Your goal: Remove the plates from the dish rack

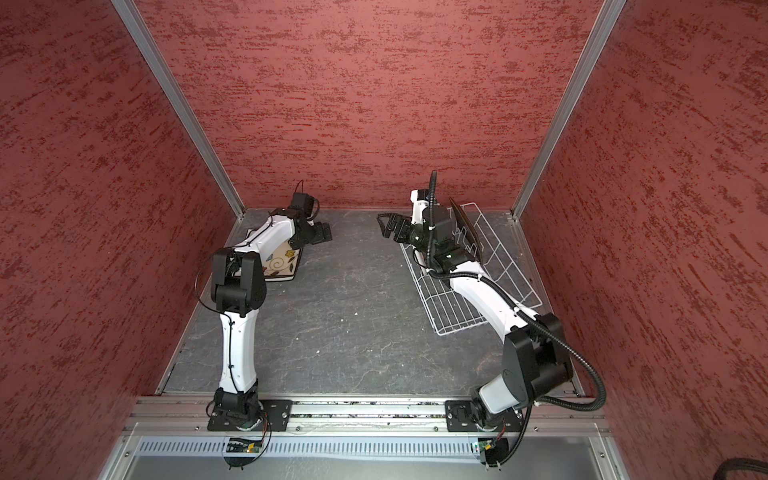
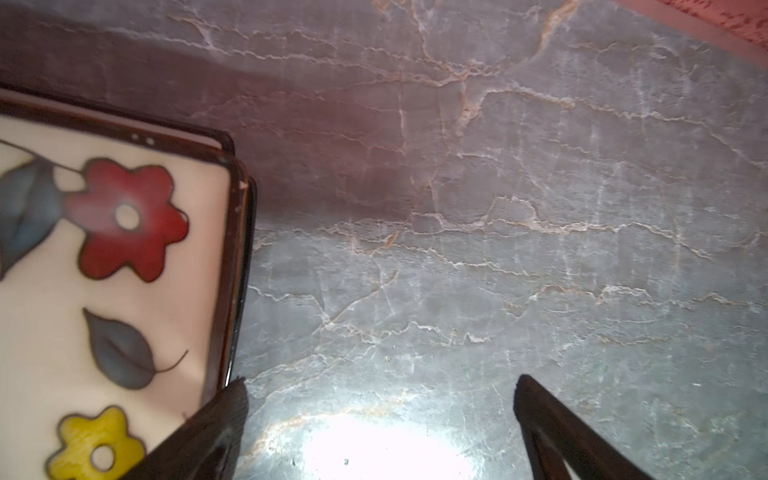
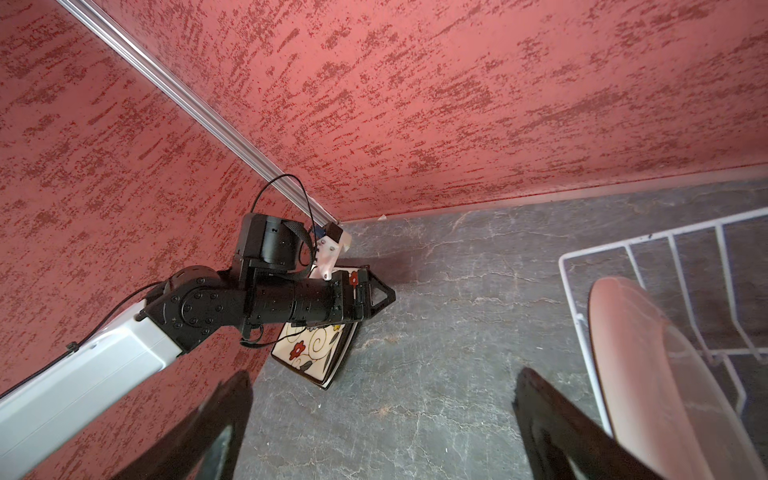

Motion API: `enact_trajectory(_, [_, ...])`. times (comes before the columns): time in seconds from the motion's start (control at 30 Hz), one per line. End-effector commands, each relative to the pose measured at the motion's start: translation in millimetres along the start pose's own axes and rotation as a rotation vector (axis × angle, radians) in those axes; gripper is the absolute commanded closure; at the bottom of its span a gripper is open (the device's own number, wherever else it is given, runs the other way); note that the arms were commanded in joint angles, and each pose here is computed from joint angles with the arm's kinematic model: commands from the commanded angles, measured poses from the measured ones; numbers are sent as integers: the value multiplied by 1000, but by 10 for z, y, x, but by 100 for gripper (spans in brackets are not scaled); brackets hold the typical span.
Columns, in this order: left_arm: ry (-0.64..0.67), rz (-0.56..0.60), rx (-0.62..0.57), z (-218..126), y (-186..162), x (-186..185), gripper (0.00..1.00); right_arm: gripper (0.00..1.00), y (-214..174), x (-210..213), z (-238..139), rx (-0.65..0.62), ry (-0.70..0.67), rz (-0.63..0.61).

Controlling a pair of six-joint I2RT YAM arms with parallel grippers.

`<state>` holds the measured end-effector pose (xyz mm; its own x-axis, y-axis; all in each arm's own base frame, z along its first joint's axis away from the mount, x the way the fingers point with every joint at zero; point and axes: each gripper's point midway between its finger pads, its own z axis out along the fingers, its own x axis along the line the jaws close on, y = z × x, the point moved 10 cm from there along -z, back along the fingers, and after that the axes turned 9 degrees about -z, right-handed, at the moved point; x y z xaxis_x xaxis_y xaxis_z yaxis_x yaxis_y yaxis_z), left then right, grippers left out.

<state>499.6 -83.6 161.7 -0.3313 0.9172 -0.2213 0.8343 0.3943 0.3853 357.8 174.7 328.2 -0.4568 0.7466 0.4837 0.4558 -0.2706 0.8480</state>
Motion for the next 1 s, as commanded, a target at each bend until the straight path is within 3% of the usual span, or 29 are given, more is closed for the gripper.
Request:
enact_trajectory(0.0, [44, 30, -5, 33, 18, 12, 1, 1, 39, 3, -59, -27, -7, -19])
enact_trajectory(0.7, [113, 43, -16, 11, 46, 54, 0, 1, 45, -4, -50, -30, 0, -14])
enact_trajectory(0.97, [34, 39, -11, -32, 54, -13, 1, 1, 40, -4, -49, -31, 3, -13])
